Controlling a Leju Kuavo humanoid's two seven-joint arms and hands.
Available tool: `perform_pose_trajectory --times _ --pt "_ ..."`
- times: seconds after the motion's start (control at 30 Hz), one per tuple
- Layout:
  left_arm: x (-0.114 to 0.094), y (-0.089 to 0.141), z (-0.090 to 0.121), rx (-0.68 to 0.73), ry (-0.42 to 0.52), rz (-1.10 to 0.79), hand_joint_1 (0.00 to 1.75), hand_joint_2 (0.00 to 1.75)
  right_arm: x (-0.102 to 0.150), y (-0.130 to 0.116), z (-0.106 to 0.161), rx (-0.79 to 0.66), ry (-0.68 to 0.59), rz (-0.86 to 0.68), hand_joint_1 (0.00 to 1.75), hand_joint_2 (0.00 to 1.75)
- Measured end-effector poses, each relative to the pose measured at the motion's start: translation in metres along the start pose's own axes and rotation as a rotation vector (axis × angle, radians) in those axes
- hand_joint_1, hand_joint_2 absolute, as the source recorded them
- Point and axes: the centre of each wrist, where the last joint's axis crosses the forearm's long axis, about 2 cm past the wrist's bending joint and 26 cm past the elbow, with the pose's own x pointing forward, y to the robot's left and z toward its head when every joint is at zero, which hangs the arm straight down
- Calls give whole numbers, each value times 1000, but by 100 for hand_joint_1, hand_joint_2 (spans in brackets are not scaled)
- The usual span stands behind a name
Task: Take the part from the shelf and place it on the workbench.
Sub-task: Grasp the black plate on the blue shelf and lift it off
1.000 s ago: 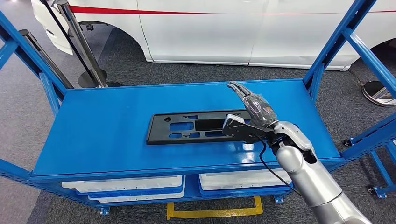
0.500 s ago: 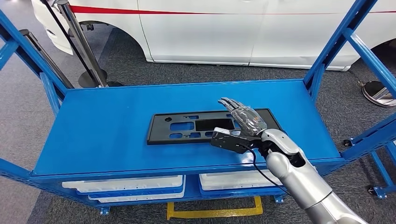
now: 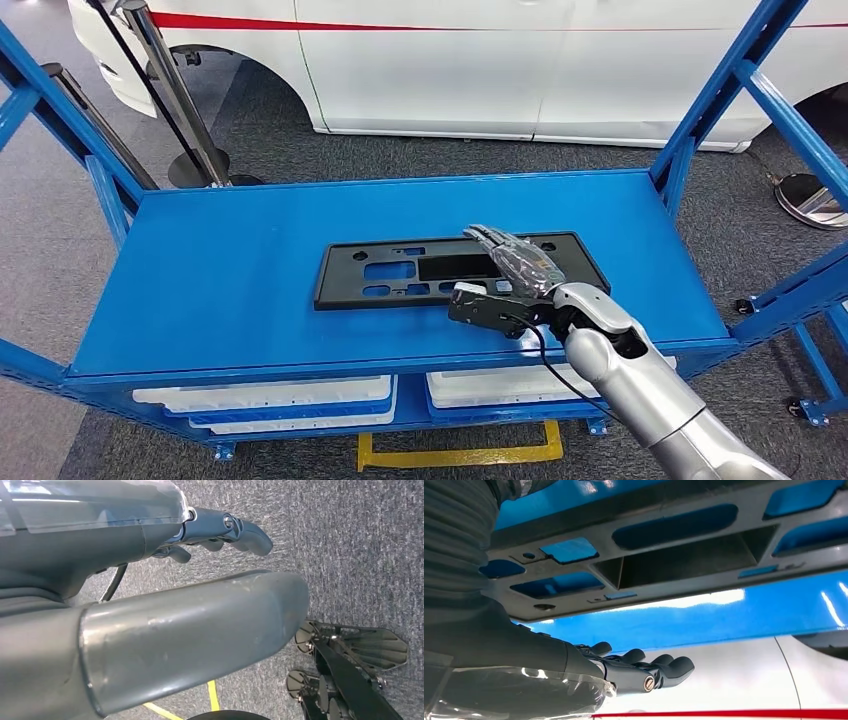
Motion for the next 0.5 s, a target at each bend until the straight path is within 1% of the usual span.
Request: perform_pose_trajectory --times 0.27,0.5 --pt "1 -1 0 5 -5 -6 0 0 -3 9 -1 34 22 25 0 175" --pt "0 -3 0 2 -5 -6 0 0 -3 17 -6 -34 100 134 0 175"
